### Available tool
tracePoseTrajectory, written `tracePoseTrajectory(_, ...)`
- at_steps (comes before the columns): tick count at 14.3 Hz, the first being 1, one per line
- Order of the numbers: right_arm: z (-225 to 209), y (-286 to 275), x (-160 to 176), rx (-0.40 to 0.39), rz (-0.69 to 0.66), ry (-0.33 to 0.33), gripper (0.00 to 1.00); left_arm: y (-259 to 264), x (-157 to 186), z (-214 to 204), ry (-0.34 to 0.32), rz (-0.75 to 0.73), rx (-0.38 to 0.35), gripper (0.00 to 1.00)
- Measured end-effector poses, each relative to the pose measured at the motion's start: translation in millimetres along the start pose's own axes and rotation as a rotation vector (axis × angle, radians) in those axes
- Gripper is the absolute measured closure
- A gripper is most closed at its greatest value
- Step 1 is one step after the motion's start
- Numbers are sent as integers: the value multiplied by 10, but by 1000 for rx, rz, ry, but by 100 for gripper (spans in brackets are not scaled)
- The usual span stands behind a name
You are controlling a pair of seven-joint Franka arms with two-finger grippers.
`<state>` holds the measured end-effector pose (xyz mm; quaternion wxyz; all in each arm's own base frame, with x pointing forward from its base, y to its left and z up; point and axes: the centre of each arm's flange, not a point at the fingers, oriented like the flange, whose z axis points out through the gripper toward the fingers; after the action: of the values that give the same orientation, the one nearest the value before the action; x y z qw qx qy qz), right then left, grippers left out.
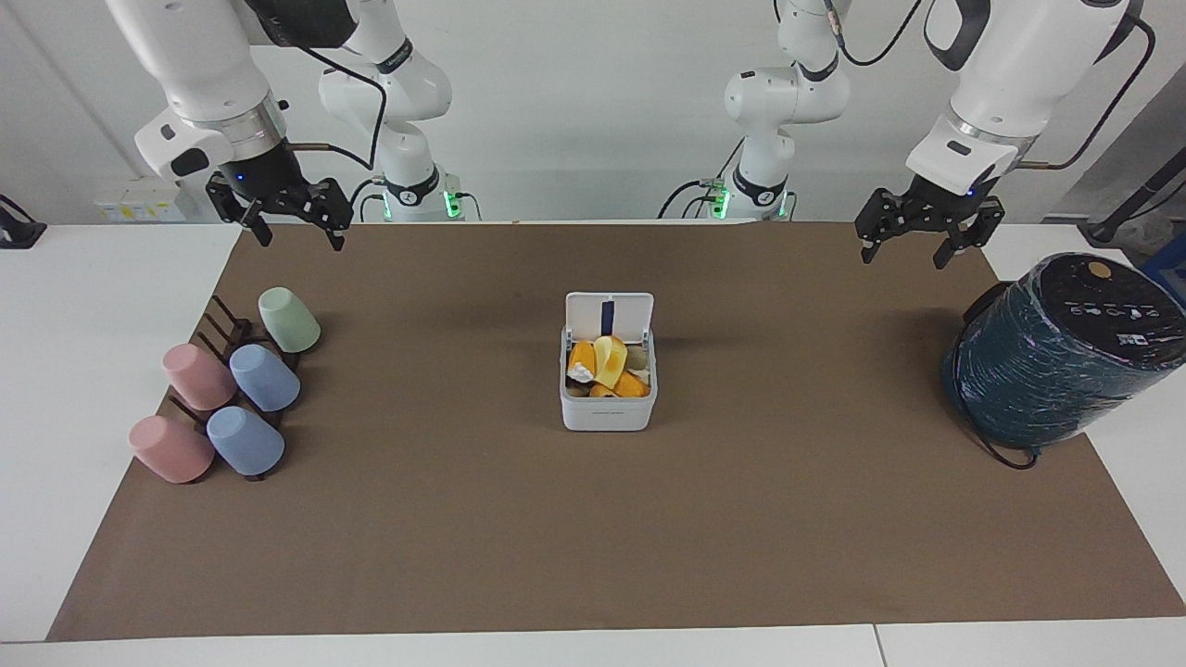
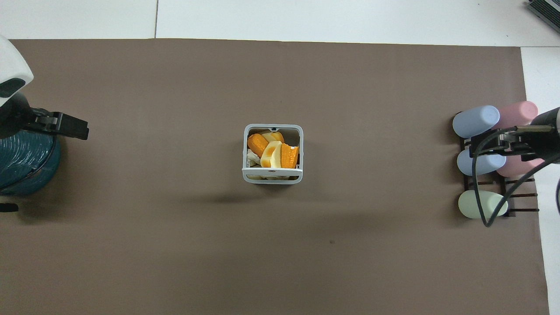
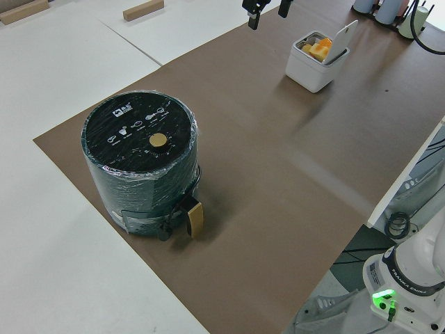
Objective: Close trash can lid
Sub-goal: 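Move the left gripper from rest toward the white trash bin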
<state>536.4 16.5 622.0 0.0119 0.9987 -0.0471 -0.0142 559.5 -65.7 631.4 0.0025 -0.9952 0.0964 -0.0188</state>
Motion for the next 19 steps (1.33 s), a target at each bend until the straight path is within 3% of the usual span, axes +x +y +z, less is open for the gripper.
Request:
tracePoseTrajectory(11,2,4,0,0,1,-1,0,158,-23,37,-12,25,-4,0)
tracePoseTrajectory(14,2,4,-1,0,1,0,0,799,-202,264,-67,35,-2,0)
tracePoseTrajectory(18,2,4,-1,0,1,-1,0,1773,-716,576,-115,62,5,0)
tracePoseTrajectory(19,2,4,-1,0,1,0,0,1985,-850,612,-119,47,-10,7)
